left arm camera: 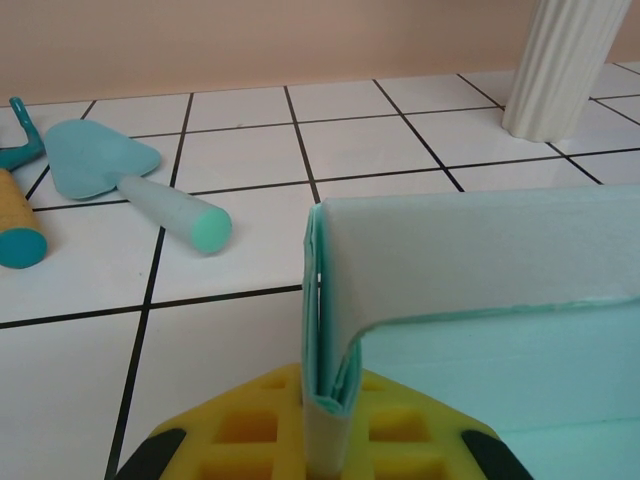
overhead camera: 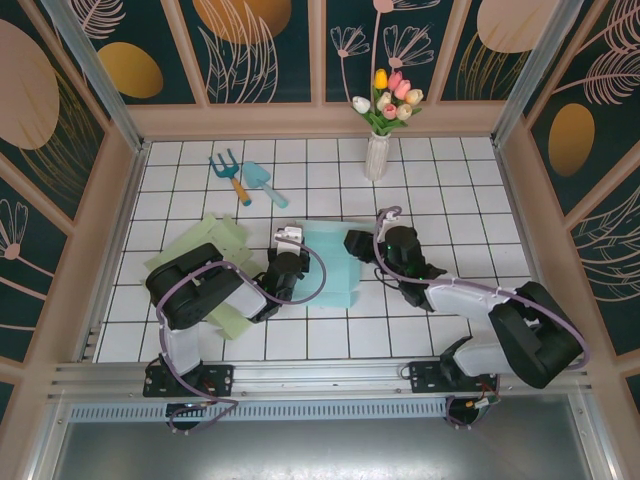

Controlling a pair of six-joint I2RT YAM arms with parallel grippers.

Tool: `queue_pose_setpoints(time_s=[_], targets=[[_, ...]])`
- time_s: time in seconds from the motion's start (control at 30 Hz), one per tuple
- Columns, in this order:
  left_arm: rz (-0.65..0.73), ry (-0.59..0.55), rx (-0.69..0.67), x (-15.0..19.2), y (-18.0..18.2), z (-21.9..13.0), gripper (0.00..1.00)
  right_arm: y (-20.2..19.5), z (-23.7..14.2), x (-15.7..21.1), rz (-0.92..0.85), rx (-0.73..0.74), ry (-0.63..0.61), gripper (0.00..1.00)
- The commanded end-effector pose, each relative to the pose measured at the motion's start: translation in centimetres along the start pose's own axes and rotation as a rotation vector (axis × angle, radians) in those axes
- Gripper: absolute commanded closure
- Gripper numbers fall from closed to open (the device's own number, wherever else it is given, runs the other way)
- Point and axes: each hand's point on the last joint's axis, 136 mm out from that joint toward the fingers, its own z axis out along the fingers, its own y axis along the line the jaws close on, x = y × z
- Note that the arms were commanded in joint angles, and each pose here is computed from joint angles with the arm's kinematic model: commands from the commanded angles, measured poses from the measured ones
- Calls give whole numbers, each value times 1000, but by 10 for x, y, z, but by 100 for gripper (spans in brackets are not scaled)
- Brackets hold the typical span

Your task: Fold the paper box

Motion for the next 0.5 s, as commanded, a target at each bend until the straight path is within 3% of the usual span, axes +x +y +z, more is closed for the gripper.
queue_pose_setpoints(time_s=[0.0, 0.47], targets=[[1, -10, -8, -5, 0, 4, 100, -6, -3, -15, 58, -23, -60, 52], [11, 1, -9, -2, -1, 6, 100, -29, -9, -36, 91, 38, -126, 56]])
